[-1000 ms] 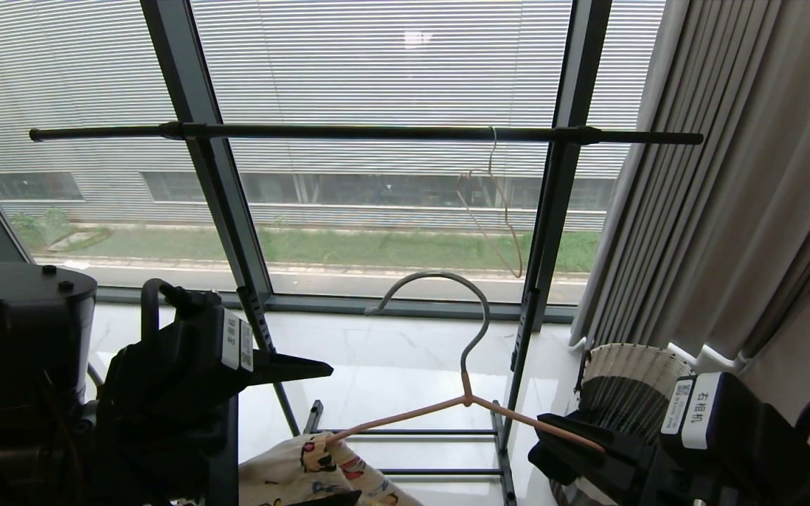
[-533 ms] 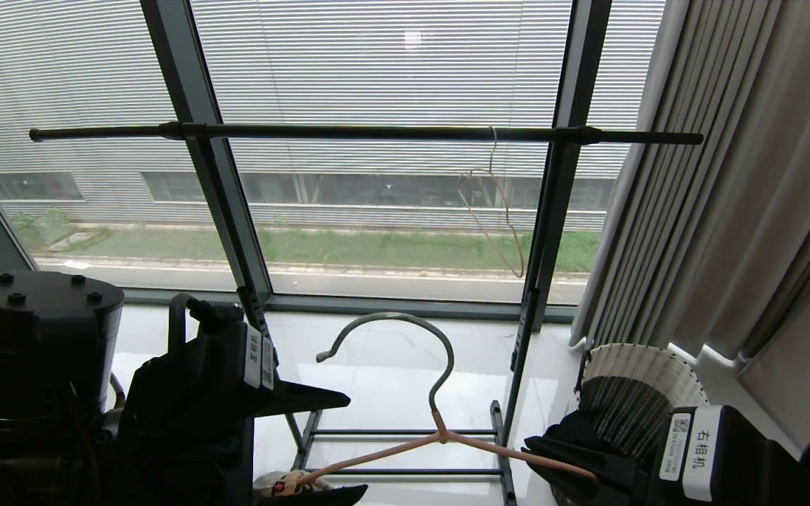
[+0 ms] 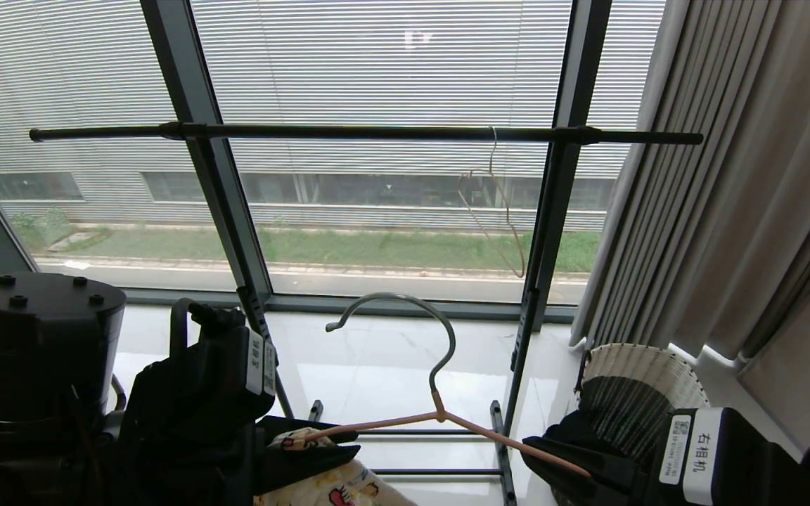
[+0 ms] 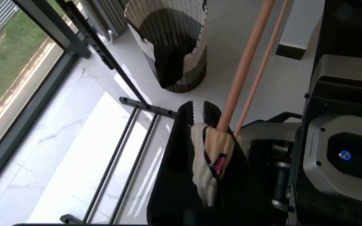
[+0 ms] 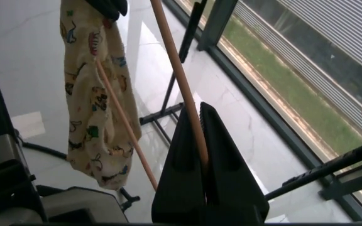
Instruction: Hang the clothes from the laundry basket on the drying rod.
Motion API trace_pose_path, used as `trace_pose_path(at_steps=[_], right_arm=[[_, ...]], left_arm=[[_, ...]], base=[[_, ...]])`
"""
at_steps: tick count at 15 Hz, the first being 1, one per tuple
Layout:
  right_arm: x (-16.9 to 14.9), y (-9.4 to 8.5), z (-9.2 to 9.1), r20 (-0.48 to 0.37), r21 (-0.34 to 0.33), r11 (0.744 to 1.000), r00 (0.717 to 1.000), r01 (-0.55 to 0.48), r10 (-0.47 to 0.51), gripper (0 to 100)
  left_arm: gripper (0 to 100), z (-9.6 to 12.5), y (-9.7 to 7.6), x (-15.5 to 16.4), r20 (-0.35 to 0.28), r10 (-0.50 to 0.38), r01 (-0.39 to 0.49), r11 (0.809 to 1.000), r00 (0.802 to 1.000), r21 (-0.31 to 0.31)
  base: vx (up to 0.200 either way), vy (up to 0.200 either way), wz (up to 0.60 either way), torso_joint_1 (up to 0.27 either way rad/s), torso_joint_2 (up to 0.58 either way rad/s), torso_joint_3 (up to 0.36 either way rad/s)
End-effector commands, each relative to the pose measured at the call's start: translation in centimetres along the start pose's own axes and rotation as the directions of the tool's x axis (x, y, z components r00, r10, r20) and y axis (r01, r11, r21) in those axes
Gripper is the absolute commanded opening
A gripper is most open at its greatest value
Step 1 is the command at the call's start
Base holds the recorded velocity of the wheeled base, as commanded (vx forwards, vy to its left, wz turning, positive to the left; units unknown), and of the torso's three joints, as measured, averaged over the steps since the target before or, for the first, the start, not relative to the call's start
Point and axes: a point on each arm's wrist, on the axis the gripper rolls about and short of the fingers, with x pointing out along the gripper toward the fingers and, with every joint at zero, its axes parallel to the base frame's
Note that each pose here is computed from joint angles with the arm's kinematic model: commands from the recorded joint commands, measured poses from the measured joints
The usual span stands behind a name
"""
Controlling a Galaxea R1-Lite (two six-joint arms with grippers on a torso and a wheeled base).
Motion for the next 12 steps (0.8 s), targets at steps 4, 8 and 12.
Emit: trace_pose_path(at_steps=[4, 8, 12], right_arm=[[0.1, -0.2, -0.2, -0.013, -0.01, 1.0, 1.0, 0.015, -0.015, 100], [0.3, -2.8, -0.9, -0.045, -0.013, 0.991, 0.99, 0.132, -0.133, 100], [0.3, -3.0, -2.6, -0.111, -0.014, 0.992, 0.986, 0.125, -0.126, 100]], left_arm=[[0, -0.2, 0.0, 0.1, -0.008, 0.004, -0.004, 1.0, 1.0, -0.005], [0, -2.1, 0.4, -0.5, -0.092, 0.093, -0.099, 0.994, 0.991, -0.054], [0, -3.8, 2.6, -2.1, -0.156, 0.258, -0.279, 0.95, 0.954, -0.138]], base=[[0.0, 0.0, 0.0, 0.0, 0.0, 0.0], [0.0, 0.0, 0.0, 0.0, 0.0, 0.0], [0.0, 0.0, 0.0, 0.0, 0.0, 0.0]])
